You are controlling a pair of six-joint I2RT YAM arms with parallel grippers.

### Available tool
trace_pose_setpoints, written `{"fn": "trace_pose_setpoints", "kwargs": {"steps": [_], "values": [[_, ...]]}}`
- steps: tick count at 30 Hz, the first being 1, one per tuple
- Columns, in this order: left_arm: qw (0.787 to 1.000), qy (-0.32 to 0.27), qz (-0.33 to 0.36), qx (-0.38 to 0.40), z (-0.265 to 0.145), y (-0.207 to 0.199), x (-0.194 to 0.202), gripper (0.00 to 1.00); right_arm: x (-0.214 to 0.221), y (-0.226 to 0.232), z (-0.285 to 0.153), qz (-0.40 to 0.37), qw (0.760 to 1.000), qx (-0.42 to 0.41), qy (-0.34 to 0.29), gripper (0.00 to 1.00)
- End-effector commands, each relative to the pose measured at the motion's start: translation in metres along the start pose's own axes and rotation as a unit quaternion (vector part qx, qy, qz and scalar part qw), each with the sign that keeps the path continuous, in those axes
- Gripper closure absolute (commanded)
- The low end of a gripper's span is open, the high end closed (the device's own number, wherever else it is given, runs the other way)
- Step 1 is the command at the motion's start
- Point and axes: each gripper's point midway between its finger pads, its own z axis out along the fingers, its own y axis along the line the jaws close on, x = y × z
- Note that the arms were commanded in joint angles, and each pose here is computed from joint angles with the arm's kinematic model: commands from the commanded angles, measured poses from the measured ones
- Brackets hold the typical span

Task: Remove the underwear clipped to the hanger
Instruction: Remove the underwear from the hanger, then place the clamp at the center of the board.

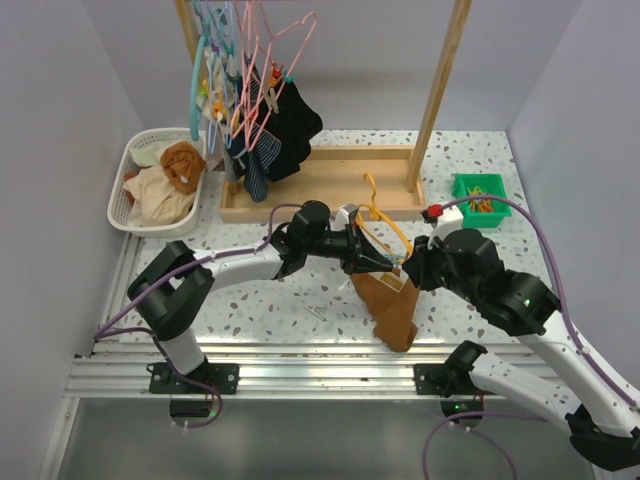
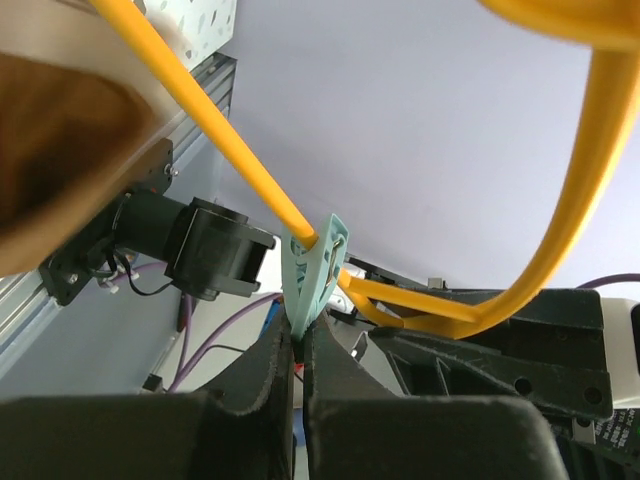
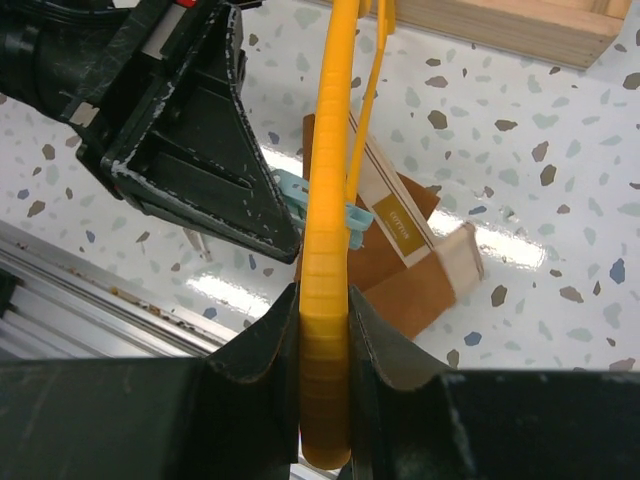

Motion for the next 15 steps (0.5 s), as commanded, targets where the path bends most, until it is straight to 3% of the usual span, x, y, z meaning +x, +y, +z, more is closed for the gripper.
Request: {"fn": "trace_pose_setpoints", "kwargs": {"steps": [1, 4, 5, 7, 8, 10, 11, 15], "values": [[0.998, 0.008, 0.049, 0.027, -0.015, -0.026, 0.017, 1.0, -0.006, -0.009, -0.003, 0.003, 1.0, 0.029, -0.007, 1.0], [0.997, -0.006, 0.074, 0.01, -0.022, -0.026, 0.014, 0.98, -0.004, -0.014, -0.002, 0.007, 0.999, 0.044, -0.004, 1.0], [0.994, -0.017, 0.107, 0.004, -0.025, -0.026, 0.009, 0.83, -0.005, -0.015, -0.004, 0.007, 0.999, 0.048, -0.007, 1.0], [0.993, -0.029, 0.109, -0.039, -0.033, -0.01, 0.004, 0.73, -0.006, -0.015, -0.004, 0.01, 0.999, 0.046, -0.011, 1.0], [0.99, -0.039, 0.126, -0.051, -0.039, -0.003, -0.003, 0.61, -0.007, -0.014, -0.006, 0.011, 0.999, 0.041, -0.014, 1.0], [0.989, -0.049, 0.121, -0.072, -0.051, 0.014, -0.008, 0.52, -0.007, -0.013, -0.007, 0.012, 0.999, 0.038, -0.015, 1.0], [0.988, -0.048, 0.129, -0.073, -0.054, 0.018, -0.008, 0.42, -0.008, -0.012, -0.007, 0.013, 0.999, 0.035, -0.016, 1.0], [0.986, -0.052, 0.136, -0.085, -0.067, 0.036, -0.012, 0.22, -0.014, -0.005, -0.01, 0.015, 0.999, 0.016, -0.026, 1.0]]}}
